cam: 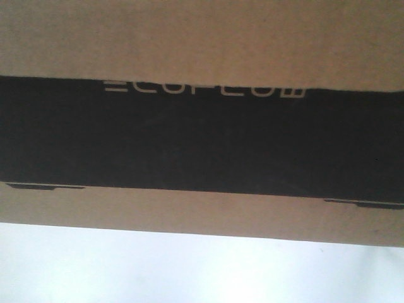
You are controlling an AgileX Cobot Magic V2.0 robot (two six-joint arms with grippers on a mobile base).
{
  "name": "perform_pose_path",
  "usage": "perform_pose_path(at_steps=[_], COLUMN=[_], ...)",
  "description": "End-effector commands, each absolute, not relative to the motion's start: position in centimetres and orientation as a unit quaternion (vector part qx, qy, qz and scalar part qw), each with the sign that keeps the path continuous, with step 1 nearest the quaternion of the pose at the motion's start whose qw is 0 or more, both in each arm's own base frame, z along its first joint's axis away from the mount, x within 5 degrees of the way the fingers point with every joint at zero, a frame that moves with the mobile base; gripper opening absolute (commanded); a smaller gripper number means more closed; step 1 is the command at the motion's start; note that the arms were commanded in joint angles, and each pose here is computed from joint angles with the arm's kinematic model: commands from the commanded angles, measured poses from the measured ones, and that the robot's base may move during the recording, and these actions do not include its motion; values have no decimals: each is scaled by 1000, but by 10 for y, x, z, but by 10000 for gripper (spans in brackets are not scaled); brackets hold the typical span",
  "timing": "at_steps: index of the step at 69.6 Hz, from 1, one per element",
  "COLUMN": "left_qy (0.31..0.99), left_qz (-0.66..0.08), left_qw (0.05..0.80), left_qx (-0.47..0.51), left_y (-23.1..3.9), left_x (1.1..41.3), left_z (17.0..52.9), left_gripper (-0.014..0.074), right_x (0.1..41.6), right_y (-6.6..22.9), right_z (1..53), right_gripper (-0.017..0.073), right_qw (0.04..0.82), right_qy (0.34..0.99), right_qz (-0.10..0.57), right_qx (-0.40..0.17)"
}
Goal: Grab box from left shelf to table start
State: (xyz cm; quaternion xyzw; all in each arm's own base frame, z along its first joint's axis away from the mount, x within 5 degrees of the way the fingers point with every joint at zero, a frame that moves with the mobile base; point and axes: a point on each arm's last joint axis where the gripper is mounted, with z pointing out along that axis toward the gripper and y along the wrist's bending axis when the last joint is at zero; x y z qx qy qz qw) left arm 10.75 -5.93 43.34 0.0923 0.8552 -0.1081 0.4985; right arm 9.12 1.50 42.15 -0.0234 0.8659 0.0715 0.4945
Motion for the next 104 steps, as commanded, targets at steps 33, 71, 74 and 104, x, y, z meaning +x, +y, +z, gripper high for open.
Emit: perform_pose_path(at_steps=[33, 71, 74, 104], left_qy=[794, 794, 794, 794], left_qz=[-210, -211, -211, -211], left_qw=[560, 560, 560, 560], left_qx=[107, 107, 107, 107], left_y=[-70, -70, -70, -70], left_x=[103, 102, 102, 102], left_z=[460, 459, 459, 459], left_gripper=[-96, -96, -96, -96], right_x=[92, 92, 92, 92], right_y=[20, 20, 20, 20], right_z=[445, 445, 445, 445], right_gripper=[58, 58, 58, 58], right_qw=[570, 570, 570, 570], right_qy=[815, 815, 815, 815], right_qz=[103, 103, 103, 103], right_qx=[-31, -31, -31, -31])
